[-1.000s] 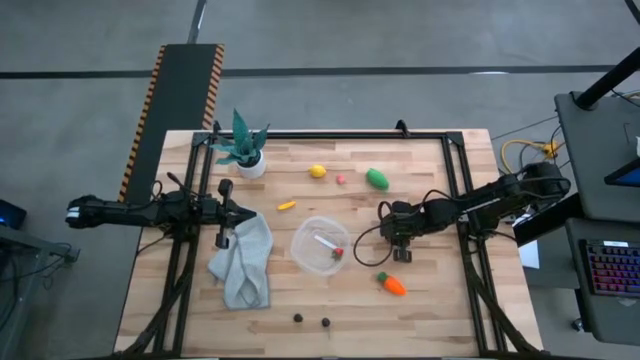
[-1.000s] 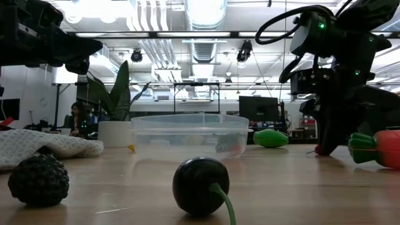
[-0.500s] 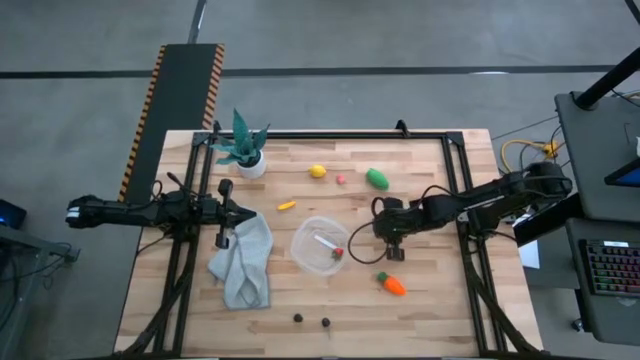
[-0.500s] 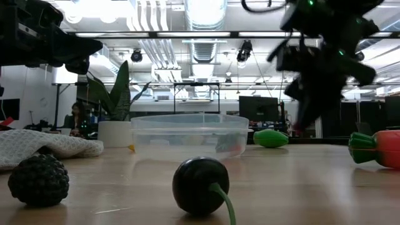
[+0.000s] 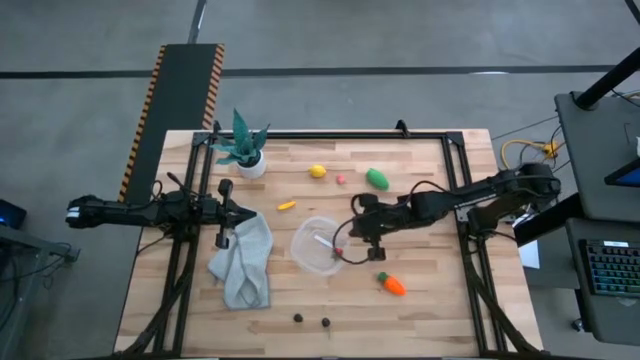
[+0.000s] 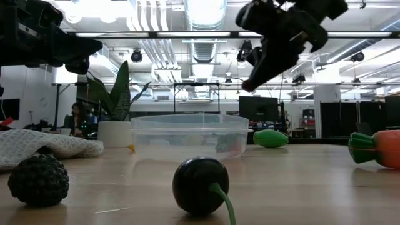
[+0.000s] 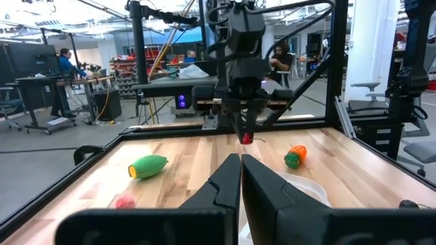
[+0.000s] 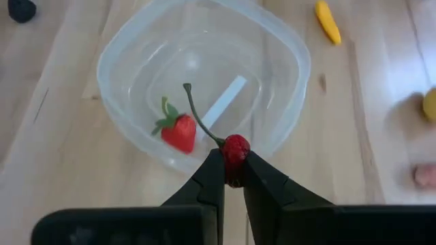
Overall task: Pick and placing Produce into tupperware
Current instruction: Put the red cherry into the transparent bin
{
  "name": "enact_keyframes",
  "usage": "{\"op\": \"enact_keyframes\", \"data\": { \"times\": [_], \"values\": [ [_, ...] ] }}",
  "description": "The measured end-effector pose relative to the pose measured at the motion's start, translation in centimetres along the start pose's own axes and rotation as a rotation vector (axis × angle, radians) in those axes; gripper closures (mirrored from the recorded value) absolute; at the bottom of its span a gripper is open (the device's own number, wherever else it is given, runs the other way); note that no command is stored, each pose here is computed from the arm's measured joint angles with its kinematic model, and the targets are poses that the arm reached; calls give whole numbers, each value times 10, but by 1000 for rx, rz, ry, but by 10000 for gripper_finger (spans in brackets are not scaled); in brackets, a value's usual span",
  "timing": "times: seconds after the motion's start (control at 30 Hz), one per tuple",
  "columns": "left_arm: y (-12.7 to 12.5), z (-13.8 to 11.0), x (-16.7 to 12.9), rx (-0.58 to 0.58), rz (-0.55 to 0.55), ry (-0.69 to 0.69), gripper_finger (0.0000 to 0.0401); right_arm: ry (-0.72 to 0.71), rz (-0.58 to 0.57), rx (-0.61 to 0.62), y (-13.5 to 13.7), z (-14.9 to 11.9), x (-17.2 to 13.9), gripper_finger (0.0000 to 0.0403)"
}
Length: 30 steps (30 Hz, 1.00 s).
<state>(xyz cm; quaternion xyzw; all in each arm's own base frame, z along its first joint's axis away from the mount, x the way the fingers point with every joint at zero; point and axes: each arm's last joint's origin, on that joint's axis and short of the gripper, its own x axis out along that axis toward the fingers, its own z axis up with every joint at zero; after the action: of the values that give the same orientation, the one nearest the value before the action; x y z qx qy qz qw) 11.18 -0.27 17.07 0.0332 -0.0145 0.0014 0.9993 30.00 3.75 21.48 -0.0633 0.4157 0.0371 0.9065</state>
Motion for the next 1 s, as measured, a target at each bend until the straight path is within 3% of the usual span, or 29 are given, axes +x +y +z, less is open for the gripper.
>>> {"op": "enact_keyframes", "data": {
  "times": [0.57, 0.77, 1.0],
  "values": [
    [0, -1, 0, 0, 0, 6, 401, 130, 59, -143, 4, 26, 64, 371],
    [0, -1, 0, 0, -1, 8, 401, 153, 54, -123, 1, 23, 71, 368],
    [0, -1, 0, 0, -1, 9, 401, 158, 43, -81, -5, 22, 72, 334]
  ]
}}
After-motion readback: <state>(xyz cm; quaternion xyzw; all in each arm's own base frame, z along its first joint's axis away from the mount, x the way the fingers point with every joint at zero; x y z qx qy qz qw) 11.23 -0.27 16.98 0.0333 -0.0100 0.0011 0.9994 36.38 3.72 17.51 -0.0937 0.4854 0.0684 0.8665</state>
